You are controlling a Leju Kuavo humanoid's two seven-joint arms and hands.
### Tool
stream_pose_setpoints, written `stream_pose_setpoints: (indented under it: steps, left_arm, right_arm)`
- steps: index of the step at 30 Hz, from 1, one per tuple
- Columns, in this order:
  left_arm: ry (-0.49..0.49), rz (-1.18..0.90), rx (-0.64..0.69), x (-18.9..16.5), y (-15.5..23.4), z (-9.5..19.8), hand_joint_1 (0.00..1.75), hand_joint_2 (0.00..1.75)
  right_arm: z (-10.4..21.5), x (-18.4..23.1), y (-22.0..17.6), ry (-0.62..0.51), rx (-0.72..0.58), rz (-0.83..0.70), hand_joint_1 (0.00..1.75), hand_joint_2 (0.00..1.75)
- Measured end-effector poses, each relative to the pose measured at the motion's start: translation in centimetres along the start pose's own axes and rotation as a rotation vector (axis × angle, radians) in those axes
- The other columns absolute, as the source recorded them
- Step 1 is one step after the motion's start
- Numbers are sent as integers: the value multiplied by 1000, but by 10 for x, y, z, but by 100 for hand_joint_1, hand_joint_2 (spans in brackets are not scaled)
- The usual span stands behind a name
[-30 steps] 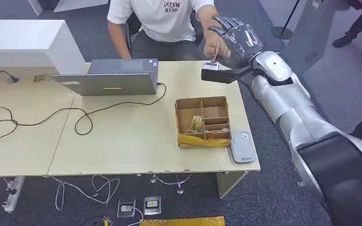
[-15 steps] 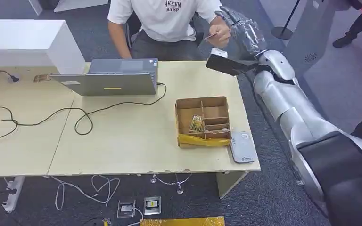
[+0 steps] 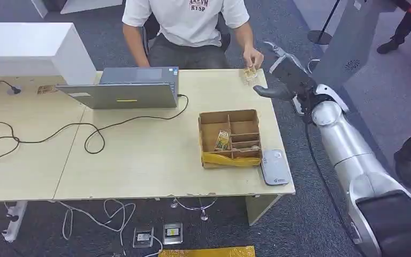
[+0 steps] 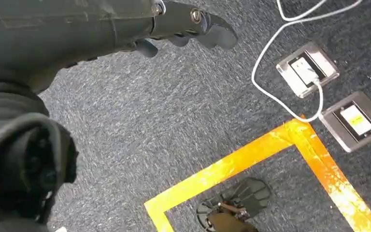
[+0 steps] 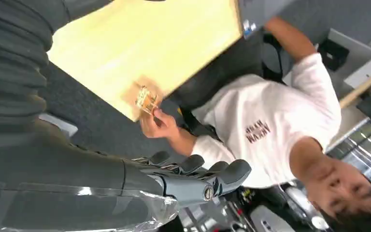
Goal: Pass the card to the sensor for recognition and then transmit it.
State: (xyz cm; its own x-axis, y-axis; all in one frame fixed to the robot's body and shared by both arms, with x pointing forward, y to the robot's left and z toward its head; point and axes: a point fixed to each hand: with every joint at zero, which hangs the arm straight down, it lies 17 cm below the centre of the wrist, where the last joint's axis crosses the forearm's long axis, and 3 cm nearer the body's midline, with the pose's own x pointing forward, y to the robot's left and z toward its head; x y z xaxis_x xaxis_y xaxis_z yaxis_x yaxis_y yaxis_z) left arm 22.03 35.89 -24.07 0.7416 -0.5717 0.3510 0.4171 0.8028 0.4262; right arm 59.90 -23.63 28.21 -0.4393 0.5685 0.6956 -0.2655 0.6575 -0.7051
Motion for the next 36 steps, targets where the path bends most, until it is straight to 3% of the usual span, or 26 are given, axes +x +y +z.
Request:
stream_pose_setpoints:
  steps: [9,16,36]
  left_arm:
    - [21,-1,16,-15,5,1,0,0]
    - [34,3,21,-24,9,2,0,0]
    - [47,14,6,-28,9,3,0,0]
  right_arm:
    - [53,-10,26,17,67,70,0,175]
    - [77,-17,41,31,108,184,0,175]
    - [108,-54,104,47,205,566,0,175]
